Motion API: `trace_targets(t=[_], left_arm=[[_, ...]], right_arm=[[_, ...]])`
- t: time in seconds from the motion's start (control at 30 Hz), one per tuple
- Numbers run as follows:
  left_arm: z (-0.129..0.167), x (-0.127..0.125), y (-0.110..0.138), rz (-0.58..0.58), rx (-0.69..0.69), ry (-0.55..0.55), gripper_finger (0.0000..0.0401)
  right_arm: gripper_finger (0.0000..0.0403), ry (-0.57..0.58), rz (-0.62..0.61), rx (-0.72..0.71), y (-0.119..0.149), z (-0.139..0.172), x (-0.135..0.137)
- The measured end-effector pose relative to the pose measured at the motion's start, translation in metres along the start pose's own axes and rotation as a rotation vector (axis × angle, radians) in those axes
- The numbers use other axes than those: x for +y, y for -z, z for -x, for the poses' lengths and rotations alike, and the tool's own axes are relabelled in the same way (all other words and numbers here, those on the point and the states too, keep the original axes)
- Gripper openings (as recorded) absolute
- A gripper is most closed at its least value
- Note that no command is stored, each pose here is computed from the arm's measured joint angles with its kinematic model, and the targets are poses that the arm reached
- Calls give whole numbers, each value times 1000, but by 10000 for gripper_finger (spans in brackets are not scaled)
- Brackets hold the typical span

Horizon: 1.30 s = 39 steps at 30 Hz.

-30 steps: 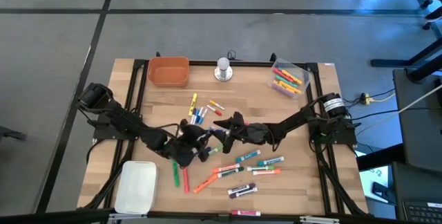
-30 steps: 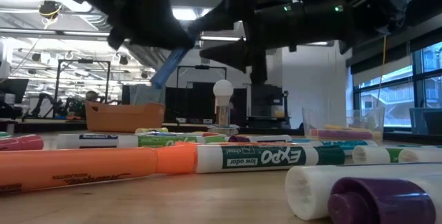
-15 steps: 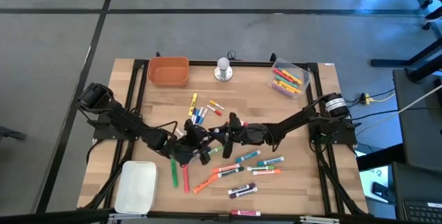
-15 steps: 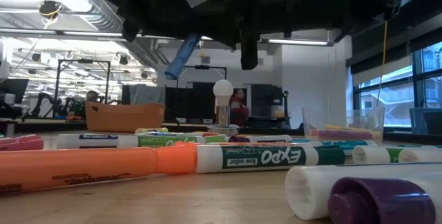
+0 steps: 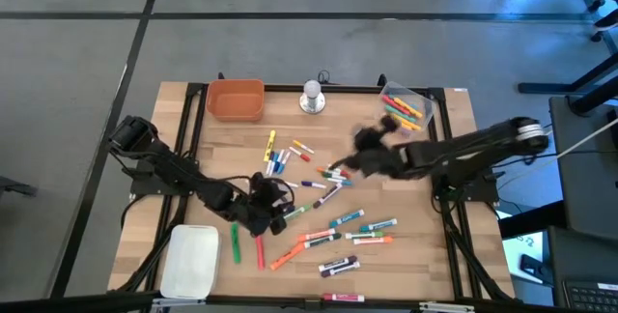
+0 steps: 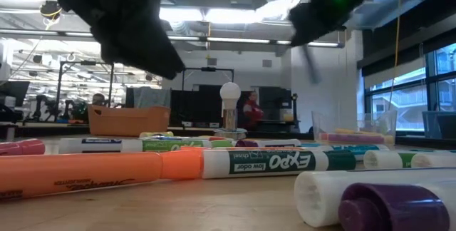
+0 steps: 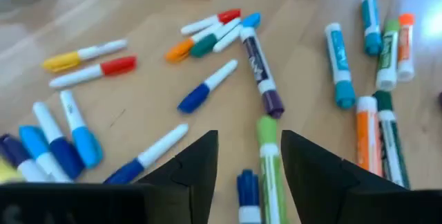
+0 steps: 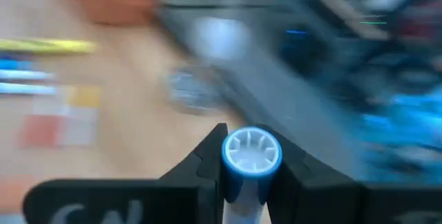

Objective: Pick & Place Markers
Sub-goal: Put the large blue highlighter pen into the transparent bin, then put the large green highlighter pen into the transparent bin

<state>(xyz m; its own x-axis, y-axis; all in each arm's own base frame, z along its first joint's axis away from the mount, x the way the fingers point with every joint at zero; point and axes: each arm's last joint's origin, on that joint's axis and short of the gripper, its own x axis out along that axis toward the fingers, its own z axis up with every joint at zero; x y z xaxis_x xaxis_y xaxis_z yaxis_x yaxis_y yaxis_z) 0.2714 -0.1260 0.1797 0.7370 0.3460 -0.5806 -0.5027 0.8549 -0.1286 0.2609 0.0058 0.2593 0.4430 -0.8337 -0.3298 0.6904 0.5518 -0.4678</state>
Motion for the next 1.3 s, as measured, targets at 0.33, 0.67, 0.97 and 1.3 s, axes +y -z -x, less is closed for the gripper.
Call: trace_targets(t=[0.33,0.67,0.97,1.3], left_arm=[[5,1,3,-24,-93,-101,147],[5,6,6,-72,-62,-133,147],[5,11,14,-20,71,-120,147],[24,14,29,208,806,103,155]], right_arm=[[65,358,-15,411,51,-65,-99],[135,367,-111,527,84,-106,-114],[246,176,-207,580,91,-108,-109],[261,-529,-524,111,29,-62,-52]])
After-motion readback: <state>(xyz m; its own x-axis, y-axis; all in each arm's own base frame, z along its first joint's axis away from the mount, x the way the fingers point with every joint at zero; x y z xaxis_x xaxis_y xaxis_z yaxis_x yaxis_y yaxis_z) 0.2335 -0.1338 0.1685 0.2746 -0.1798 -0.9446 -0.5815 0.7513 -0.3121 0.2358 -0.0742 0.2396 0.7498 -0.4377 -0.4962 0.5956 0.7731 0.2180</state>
